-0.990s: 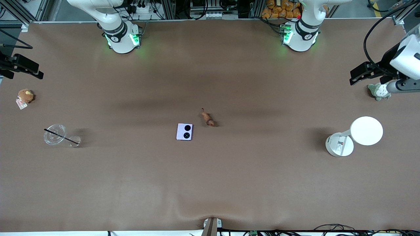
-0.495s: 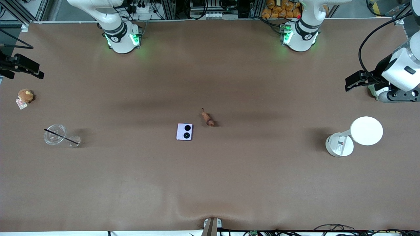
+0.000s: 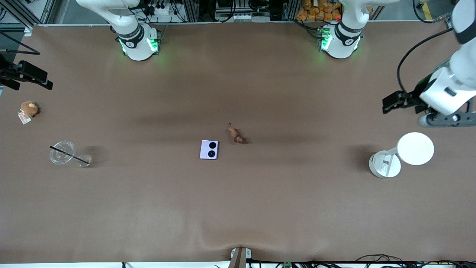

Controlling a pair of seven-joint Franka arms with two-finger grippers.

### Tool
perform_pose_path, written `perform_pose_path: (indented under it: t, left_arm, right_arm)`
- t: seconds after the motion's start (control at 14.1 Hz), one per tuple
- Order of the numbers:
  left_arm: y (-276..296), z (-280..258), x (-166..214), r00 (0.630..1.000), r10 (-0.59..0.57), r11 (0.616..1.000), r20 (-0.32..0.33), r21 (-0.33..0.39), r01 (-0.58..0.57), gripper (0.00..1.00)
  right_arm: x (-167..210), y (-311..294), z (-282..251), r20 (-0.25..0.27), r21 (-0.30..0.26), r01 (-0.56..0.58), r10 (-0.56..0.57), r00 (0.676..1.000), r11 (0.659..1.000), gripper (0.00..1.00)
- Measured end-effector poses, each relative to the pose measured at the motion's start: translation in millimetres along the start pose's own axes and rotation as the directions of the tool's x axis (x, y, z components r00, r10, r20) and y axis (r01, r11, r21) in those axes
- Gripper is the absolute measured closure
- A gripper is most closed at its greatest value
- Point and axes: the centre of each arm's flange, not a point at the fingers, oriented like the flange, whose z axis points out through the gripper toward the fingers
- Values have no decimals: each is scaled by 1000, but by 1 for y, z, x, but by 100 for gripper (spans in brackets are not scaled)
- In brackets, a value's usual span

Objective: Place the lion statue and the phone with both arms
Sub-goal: 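Reach the left gripper over the brown lion figurine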

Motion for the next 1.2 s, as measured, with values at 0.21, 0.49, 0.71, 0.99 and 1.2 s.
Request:
perform_pose_path:
  t: [0.21,0.49,0.71,0.99,1.2]
  left_arm:
    - [34,18,6,999,-42,999,10,2,42,0]
    - [98,49,11,996,-85,996,12,3,85,0]
    - [153,85,14,991,-133,991,6,-2,133,0]
    - [233,129,12,965,-260,966,23,9,260,0]
    - [292,163,12,938,-346,938,10,-11,346,0]
  right_arm:
    - [2,0,0,-11,4,1,-1,1000,1000,0]
    - [5,0,0,-27,3,0,0,1000,1000,0]
    - [5,0,2,-23,3,0,0,1000,1000,0]
    - [6,0,2,-22,3,0,0,1000,1000,0]
    - [6,1,3,-21,3,20,-20,1000,1000,0]
